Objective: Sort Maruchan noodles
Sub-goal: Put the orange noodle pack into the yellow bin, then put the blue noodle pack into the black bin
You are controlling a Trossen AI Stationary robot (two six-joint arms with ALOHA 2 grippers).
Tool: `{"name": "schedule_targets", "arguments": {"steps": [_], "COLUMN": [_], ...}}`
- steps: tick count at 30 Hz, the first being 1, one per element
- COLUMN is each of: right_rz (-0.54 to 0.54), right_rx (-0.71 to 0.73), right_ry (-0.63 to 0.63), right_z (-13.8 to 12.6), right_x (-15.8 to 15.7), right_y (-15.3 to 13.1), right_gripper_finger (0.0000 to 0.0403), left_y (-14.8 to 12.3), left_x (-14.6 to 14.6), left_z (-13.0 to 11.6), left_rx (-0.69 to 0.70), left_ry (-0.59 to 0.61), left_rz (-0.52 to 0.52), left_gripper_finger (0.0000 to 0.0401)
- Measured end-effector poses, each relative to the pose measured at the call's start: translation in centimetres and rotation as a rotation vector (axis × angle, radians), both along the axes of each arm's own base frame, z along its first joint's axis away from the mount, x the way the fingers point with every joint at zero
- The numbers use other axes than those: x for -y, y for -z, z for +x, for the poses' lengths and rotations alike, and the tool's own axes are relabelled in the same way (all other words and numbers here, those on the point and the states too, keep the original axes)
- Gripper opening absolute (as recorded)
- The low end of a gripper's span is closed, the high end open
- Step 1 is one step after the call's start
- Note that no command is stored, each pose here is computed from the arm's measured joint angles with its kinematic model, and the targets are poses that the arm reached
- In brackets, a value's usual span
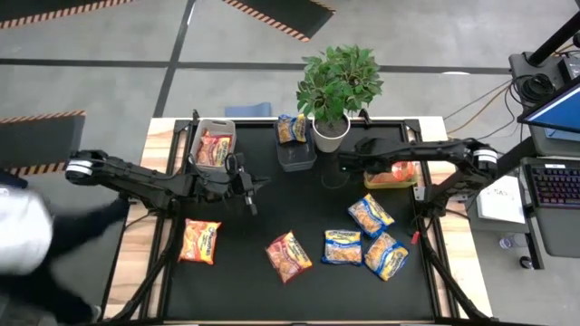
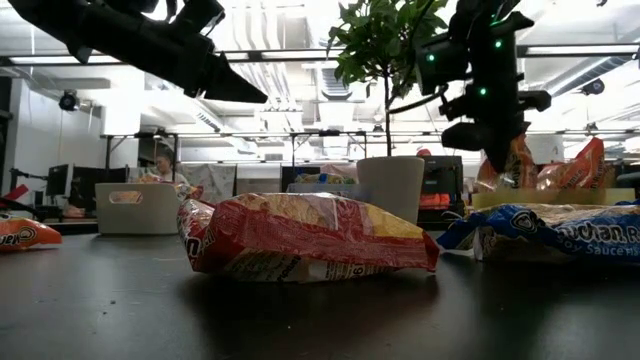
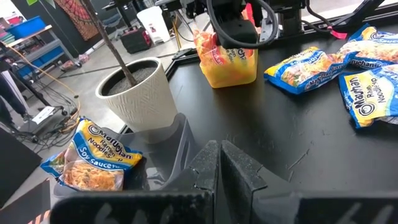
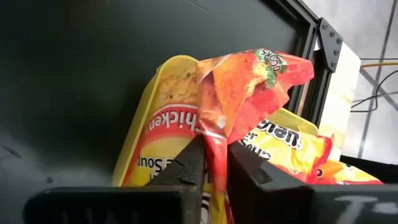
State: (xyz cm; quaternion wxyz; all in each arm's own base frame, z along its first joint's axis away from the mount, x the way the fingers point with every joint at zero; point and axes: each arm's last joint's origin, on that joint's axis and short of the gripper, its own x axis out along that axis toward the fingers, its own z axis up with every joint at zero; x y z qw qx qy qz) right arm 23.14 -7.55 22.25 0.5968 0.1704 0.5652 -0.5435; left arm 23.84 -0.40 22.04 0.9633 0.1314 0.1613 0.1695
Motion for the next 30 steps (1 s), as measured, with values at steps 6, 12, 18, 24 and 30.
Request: {"name": "schedule_targets", "arguments": {"steps": [6, 12, 18, 24, 30], "right_rz": [0.007, -0.002, -0.023, -0.034, 0.127], "right_rx": [-0.007, 0.037, 0.125, 0.254, 0.368], "right_ry": [-0.005, -0.014, -0.057, -0.160, -0.346], "right_z": [0.0, -0.2, -0.7, -1.5, -1.1], "right_x": [0.0, -0.1, -0.5, -2.8, -6.7], "right_y": [0.1, -1.6, -4.3, -6.5, -7.0], "right_gripper_finger": [0.0099, 0.0152, 0.0178, 0.0178, 0.0166], "left_y": [0.0, 0.1, 0.5, 1.3, 1.8], "left_x": [0.0, 0.0, 0.0, 0.1, 0.1], "left_z": [0.0, 0.0, 0.2, 0.6, 0.9], "left_rx": [0.002, 0.001, -0.010, -0.029, -0.020], "left_ry": [-0.003, -0.007, -0.015, -0.028, -0.044], "left_rz": [-0.010, -0.026, -0.048, -0.085, -0.138], "left_gripper_finger": [0.0000, 0.0000, 0.0000, 0.0000, 0.0000]}}
